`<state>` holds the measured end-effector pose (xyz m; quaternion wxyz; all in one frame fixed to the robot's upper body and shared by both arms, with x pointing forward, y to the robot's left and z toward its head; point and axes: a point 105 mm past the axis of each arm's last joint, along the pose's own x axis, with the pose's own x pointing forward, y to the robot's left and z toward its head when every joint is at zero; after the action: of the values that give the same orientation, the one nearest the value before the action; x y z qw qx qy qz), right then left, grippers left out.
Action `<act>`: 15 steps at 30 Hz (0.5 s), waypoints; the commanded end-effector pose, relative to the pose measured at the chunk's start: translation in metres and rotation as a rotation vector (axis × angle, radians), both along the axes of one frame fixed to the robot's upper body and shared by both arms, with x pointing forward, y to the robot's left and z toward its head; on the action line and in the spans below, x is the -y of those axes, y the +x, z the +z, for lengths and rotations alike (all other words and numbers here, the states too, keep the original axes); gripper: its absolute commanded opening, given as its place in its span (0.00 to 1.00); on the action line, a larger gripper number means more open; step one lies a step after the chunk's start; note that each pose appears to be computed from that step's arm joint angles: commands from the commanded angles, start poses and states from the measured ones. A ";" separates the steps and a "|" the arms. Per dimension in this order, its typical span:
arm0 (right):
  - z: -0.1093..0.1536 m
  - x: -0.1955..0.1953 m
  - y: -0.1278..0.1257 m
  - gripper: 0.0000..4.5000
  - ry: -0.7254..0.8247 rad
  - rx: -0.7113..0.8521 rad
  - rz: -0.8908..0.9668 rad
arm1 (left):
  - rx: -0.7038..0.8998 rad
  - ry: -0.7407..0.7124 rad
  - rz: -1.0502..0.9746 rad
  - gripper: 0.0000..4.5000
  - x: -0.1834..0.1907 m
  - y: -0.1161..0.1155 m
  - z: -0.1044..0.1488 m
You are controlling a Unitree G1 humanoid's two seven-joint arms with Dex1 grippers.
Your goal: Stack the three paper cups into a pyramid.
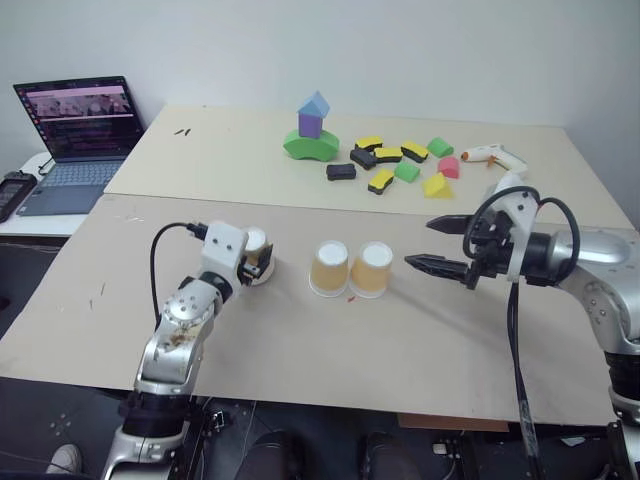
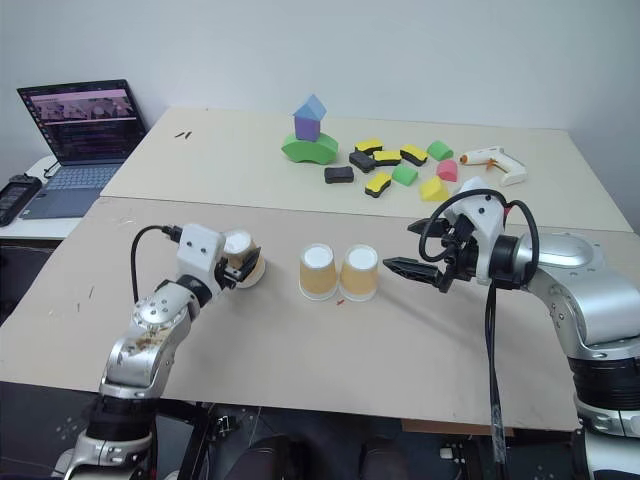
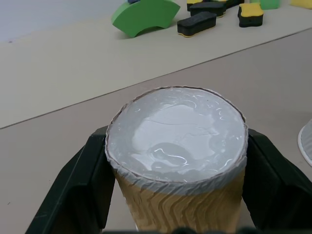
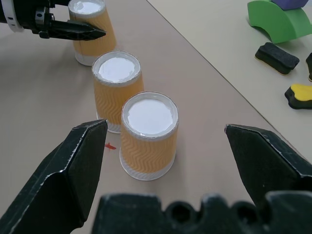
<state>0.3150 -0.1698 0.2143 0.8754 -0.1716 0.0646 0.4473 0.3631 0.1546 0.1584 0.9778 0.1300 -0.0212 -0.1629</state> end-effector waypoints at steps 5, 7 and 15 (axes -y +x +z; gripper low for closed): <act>0.012 -0.001 0.000 1.00 0.030 0.068 -0.021 | 0.130 -0.011 -0.209 0.76 -0.006 0.048 0.096; 0.011 0.000 0.001 1.00 0.037 0.071 -0.032 | 0.118 0.007 -0.342 0.76 0.006 0.053 0.110; 0.005 0.007 0.002 1.00 0.047 0.077 -0.094 | -0.005 0.132 -0.919 0.76 0.076 0.024 0.116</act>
<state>0.3197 -0.1741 0.2023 0.8964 -0.1498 0.0654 0.4120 0.4021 0.0926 0.2562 0.8327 0.1591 -0.0402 -0.5288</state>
